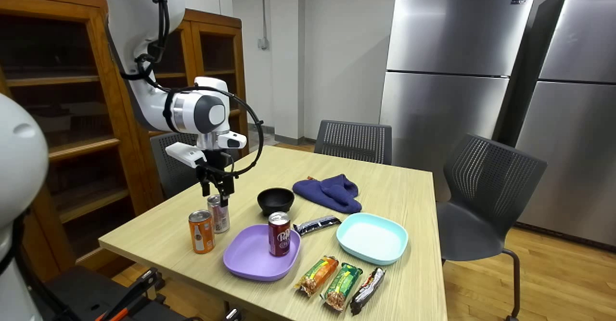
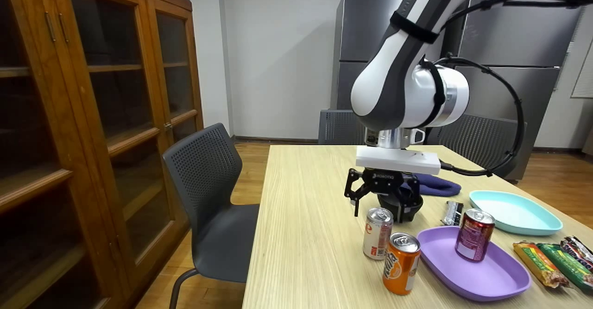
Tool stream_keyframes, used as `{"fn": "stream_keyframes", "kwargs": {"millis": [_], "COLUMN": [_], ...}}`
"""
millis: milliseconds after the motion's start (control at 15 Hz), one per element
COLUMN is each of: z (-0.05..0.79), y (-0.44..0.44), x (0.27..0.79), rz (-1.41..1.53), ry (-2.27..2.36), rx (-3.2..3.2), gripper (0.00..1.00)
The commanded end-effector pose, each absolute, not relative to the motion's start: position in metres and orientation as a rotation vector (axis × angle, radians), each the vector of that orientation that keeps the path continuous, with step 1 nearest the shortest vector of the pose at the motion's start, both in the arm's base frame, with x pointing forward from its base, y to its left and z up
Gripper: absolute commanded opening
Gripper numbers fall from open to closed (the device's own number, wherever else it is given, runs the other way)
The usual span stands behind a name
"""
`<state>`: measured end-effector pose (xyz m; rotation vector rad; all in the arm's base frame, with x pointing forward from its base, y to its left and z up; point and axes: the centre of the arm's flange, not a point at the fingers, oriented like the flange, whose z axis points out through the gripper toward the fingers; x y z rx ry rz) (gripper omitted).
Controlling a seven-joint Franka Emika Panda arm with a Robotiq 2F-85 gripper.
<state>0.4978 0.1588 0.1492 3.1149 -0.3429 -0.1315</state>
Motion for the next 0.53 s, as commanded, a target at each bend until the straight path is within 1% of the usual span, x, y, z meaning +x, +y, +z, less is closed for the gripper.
{"fn": "stream_keyframes", "kwargs": {"millis": [0, 67, 133, 200, 400, 467], "z": [0.146, 0.144, 0.142, 0.139, 0.135, 0.138], "y": [0.165, 0.164, 0.164, 0.163, 0.162, 0.163], "x": [0.504, 0.504, 0.504, 0.505, 0.504, 0.504], "rz": [-0.135, -0.141, -0.143, -0.155, -0.162, -0.158], "ry": [-0.347, -0.347, -0.350, -0.341, -0.343, -0.343], "rx": [3.088, 3.084, 3.082, 3.074, 3.073, 3.075], "gripper": [1.00, 0.93, 0.74, 0.68, 0.42, 0.38]}}
